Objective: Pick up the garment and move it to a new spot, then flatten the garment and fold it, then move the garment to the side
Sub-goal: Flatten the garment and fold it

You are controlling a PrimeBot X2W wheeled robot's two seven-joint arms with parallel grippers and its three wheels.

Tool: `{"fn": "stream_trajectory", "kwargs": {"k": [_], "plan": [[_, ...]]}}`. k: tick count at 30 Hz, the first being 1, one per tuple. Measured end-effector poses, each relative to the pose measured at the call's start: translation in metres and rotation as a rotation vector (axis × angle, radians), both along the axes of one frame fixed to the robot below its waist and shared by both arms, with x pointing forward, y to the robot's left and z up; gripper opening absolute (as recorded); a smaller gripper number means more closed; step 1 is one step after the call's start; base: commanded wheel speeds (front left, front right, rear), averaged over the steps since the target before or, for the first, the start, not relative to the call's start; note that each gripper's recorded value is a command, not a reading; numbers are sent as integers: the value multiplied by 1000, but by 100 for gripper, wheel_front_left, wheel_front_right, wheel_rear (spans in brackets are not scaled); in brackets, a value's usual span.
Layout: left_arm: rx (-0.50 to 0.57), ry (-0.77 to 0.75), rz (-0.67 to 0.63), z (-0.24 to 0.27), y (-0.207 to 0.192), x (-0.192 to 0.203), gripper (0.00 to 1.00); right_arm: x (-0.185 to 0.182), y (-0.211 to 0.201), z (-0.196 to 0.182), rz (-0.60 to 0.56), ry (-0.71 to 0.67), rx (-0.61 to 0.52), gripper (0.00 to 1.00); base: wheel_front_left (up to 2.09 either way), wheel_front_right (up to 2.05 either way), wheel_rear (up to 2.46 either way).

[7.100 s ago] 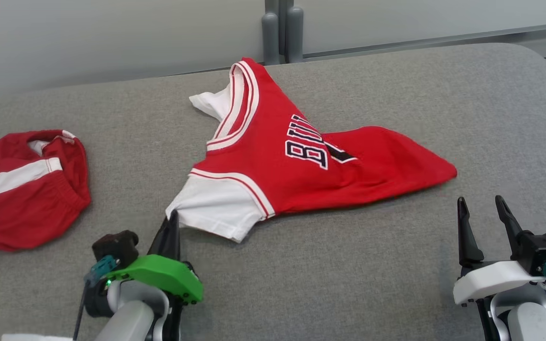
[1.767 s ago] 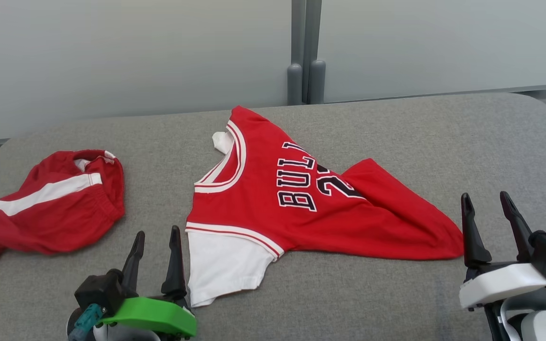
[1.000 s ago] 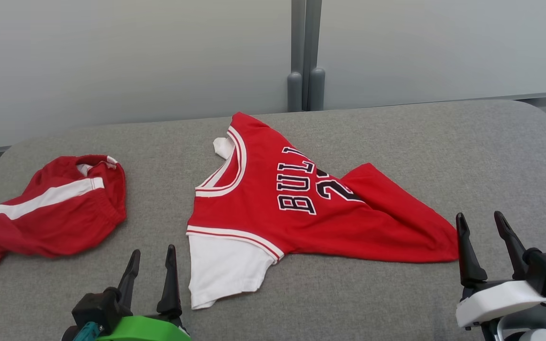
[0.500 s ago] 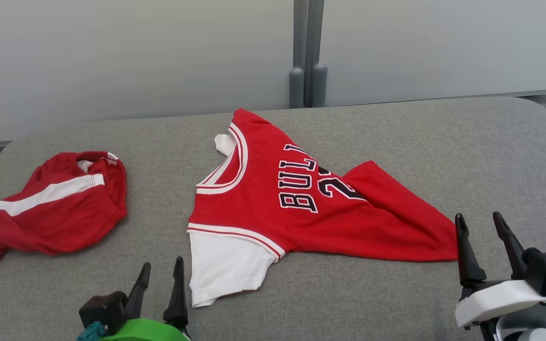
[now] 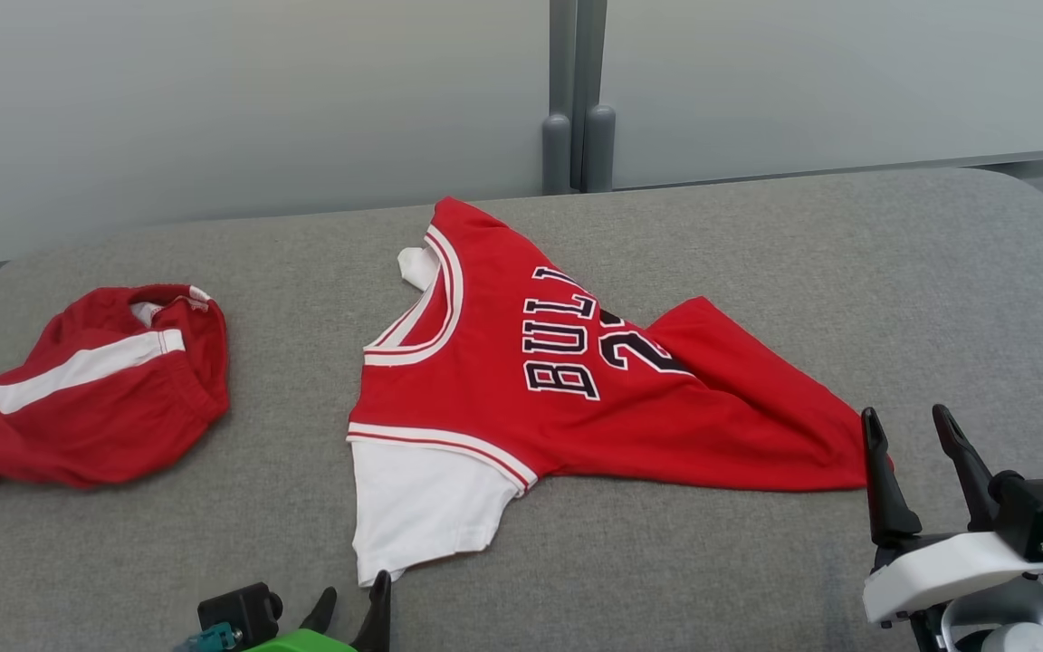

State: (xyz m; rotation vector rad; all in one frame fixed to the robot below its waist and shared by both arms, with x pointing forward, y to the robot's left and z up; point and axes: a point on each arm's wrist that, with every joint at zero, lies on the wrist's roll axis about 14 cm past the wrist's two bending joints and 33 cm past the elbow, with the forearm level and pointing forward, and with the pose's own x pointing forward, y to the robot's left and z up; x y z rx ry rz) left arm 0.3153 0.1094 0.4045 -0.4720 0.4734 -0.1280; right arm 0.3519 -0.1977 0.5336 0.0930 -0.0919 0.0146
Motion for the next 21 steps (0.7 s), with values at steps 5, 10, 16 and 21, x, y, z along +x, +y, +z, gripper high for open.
{"fn": "stream_trajectory", "kwargs": {"k": [5,10,16,21], "plan": [[-47,51,-5,-9,-6,5,100,1,-2,0,-8,1,1,100,0,0,0],[-71,85,-14,-17,-13,12,100,1,-8,-2,-26,7,0,100,0,0,0],[-104,92,-23,-20,-22,21,100,-1,-16,-5,-51,17,-2,100,0,0,0],[-184,90,2,-18,-27,28,2,-2,-21,-6,-65,21,-5,100,0,0,0]]}}
